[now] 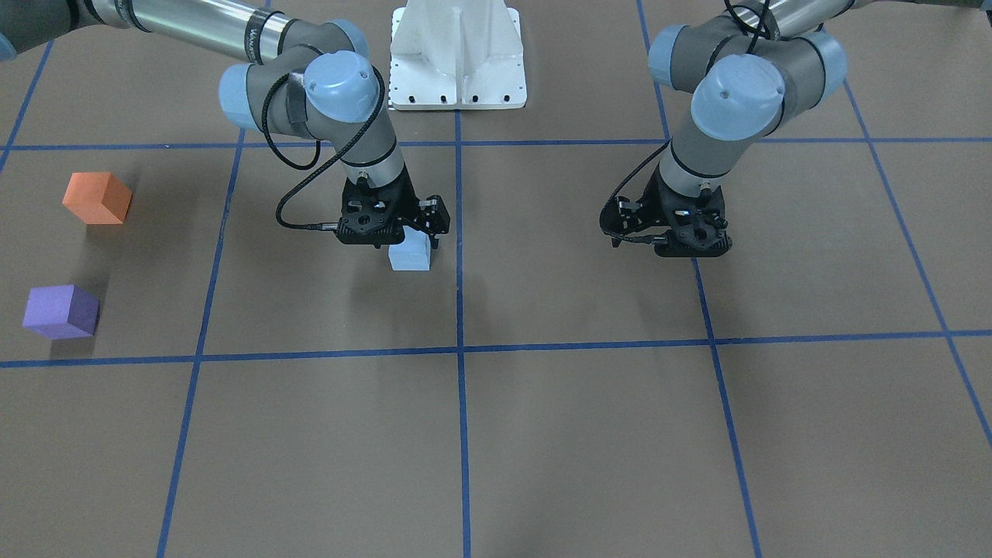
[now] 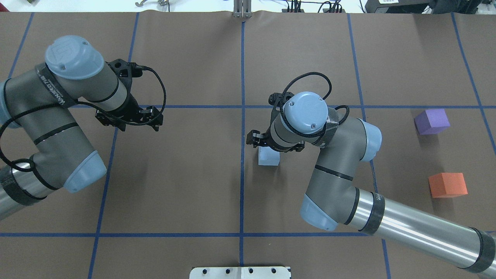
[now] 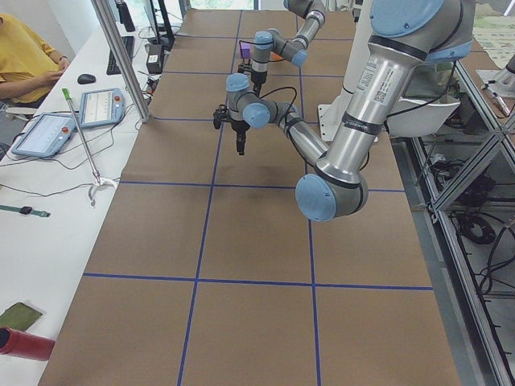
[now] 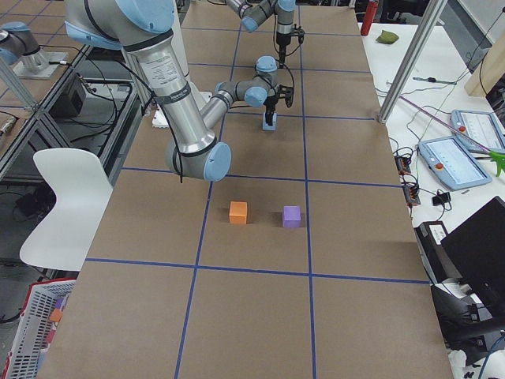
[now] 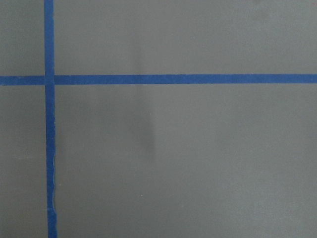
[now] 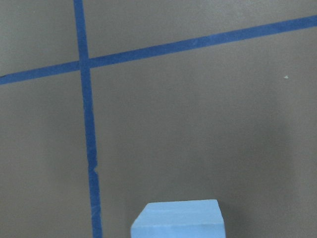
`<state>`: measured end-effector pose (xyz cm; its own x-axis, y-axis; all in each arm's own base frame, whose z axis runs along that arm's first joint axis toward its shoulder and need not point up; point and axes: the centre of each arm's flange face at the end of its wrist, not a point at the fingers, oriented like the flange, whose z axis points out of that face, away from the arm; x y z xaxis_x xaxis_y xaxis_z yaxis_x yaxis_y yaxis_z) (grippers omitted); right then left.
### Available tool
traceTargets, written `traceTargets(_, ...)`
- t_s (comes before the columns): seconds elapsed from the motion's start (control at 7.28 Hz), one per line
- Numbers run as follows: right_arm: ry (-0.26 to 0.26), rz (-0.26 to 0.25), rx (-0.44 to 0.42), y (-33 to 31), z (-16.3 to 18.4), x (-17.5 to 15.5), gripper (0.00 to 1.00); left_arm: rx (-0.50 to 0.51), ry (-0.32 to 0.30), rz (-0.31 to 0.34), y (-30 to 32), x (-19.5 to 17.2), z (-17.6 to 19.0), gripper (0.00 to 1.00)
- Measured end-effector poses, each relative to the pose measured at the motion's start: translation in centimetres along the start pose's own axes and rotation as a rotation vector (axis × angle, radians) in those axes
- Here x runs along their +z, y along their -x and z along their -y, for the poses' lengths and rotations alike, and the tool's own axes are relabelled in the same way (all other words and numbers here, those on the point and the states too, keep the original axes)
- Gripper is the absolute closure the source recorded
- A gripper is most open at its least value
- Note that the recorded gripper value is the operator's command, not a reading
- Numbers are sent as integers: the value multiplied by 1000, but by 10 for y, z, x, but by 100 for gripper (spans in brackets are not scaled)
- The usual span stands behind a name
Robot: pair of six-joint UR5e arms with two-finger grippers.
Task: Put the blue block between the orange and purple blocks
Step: 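Lower the right gripper onto the light blue cube and grasp it, then carry the light blue cube with the right gripper toward the purple cube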
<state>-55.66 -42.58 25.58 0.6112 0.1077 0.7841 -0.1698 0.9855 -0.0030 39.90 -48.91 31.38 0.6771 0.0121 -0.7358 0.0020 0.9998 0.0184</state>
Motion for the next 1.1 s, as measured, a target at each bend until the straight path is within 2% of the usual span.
traceTargets(0.14,2,-2,-7,1,-5,4,89,1,-1,-2,-1,-1,0,0)
traceTargets(0.27,2,-1,-7,3,-8,6,100,1,-2,-5,-1,-2,-1,0)
traceTargets(0.55,-4,0,-14,-2,-1,2,100,-5,-5,-10,-3,-6,-2,0)
traceTargets(0.82,3,26,18,-36,39,-42,100,-10,-9,-15,-2,-9,-5,0)
traceTargets(1.1,28,22,30,-125,59,-84,100,-15,-8,-13,-1,-8,-5,0)
